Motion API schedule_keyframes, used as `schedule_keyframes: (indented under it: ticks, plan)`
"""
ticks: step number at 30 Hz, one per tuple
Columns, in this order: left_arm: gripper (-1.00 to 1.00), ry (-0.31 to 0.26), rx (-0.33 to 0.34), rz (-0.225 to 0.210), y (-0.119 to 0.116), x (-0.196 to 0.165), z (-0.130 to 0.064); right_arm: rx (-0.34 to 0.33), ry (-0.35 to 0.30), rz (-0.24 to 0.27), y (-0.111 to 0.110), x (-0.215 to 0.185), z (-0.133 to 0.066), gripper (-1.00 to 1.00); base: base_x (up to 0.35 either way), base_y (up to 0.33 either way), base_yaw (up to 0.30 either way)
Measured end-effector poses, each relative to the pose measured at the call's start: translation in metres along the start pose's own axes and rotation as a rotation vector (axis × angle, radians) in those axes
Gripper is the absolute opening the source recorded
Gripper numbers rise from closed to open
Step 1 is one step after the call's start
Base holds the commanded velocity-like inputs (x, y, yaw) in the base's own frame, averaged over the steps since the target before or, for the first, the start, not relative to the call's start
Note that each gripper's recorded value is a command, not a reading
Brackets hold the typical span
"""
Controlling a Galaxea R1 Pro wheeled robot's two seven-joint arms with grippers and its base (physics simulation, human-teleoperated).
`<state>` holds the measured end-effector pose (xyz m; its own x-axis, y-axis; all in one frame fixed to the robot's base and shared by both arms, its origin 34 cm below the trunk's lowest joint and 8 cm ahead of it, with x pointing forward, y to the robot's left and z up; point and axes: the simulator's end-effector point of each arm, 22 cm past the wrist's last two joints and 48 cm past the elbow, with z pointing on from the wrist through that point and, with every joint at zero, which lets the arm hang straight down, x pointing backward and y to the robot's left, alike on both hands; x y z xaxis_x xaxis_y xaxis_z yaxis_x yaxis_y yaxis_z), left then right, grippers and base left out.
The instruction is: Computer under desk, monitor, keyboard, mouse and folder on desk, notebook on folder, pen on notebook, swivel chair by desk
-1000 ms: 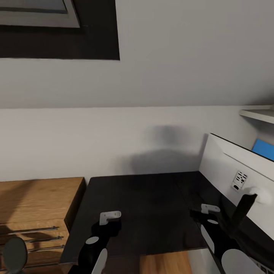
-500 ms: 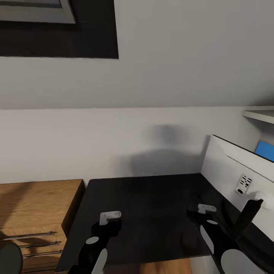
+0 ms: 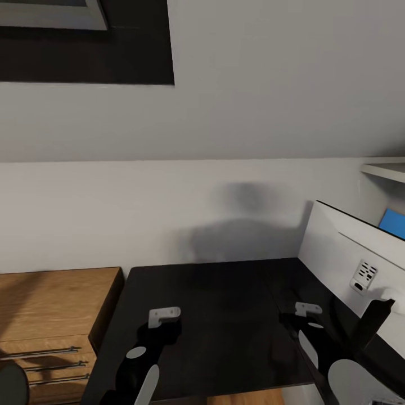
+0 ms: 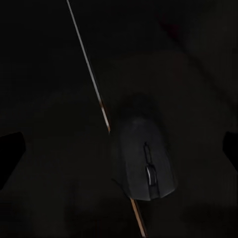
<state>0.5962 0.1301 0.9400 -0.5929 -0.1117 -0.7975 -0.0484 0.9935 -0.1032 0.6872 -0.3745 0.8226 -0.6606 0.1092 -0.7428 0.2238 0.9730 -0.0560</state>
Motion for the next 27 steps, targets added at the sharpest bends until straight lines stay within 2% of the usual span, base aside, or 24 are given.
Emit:
schedule_keyframes:
  ticks: [8,15,20,27]
  plan:
    - [1.0,-0.01,0.015,-0.005,-0.005,-0.001,0.003,0.004,0.027,0.016,-0.001,0.006,0.01,1.0,0.001,0.0,0.0]
    - [1.0,-0.01,0.017,-0.005,-0.005,0.004,0.009,-0.002,0.033,0.124,0.001,0.01,0.016,1.0,0.0,0.0,0.0]
    - [1.0,-0.01,0.017,-0.005,-0.005,0.007,0.013,-0.005,0.033,0.169,0.001,0.012,0.02,1.0,0.0,0.0,0.0]
    - [1.0,-0.007,0.016,-0.004,-0.004,0.013,0.019,-0.012,-0.034,0.182,0.002,-0.017,0.024,1.0,0.0,0.0,0.0]
